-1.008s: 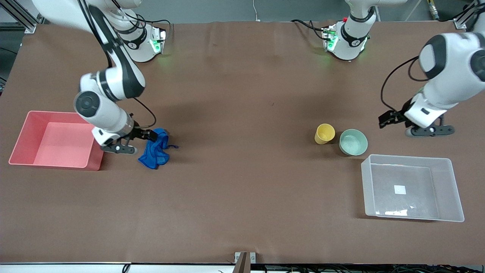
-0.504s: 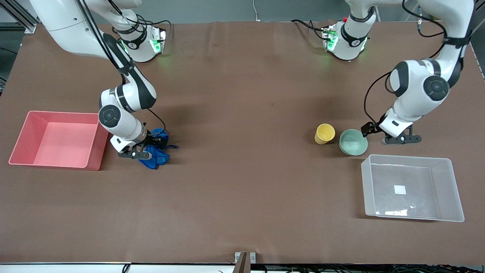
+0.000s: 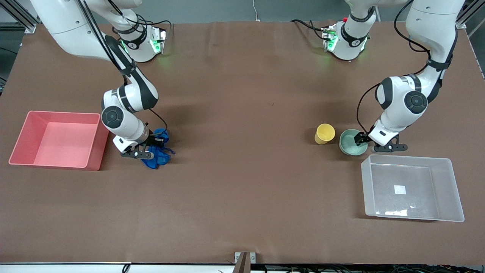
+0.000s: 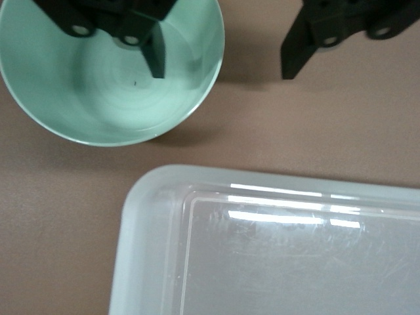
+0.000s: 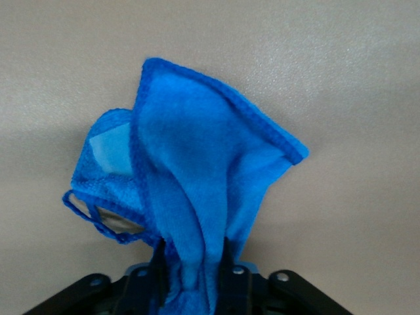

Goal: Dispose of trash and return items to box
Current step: 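Carry the cloth into the pink bin while the left gripper lifts the bowl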

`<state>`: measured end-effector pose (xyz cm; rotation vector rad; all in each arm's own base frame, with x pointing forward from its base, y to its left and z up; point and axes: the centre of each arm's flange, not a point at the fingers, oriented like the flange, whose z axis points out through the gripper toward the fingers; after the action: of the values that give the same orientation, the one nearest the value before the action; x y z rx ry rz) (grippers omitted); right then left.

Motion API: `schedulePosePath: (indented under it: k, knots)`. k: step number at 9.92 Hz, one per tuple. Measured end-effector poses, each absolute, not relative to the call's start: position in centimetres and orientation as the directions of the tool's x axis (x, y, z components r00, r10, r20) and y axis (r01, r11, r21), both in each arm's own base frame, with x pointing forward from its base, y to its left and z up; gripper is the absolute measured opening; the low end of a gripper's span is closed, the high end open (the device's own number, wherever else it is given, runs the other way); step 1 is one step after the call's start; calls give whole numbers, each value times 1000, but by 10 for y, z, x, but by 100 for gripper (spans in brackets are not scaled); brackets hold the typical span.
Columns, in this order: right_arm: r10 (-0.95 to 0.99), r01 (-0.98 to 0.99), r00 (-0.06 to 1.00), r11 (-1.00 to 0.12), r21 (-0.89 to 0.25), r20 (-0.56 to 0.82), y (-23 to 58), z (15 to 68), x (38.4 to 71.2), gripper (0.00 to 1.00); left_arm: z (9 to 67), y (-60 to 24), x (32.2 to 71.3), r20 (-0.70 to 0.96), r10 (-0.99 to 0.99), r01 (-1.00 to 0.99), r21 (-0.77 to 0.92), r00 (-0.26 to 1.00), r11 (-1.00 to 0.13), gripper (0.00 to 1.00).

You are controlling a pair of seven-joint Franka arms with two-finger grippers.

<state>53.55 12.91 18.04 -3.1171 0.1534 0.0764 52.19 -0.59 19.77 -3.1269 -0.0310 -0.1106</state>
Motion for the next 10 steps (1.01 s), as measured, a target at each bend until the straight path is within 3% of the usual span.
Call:
schedulePosePath:
  k: [2, 4, 7, 9, 10]
  knots:
    - [-139, -139, 987, -990, 6, -83, 135, 191, 542, 20, 196, -6, 522, 68, 19, 20, -12, 997, -1000, 39]
    - [-169, -154, 966, -984, 91, -193, 137, 263, 575, 19, 198, -7, 523, 73, 18, 19, -11, 997, -1000, 9]
    - [-157, -126, 964, -980, 155, -214, 78, 420, 604, 19, 251, -11, 528, 119, 11, 12, -2, 993, -1000, 4]
    - [-77, -45, 967, -990, 136, -243, -53, 455, 593, 19, 330, -13, 524, 85, 10, 9, 6, 996, -1000, 4]
    - [-45, -14, 964, -993, 119, -262, -118, 447, 581, 19, 373, -12, 524, 80, 13, 12, 10, 997, -1000, 4]
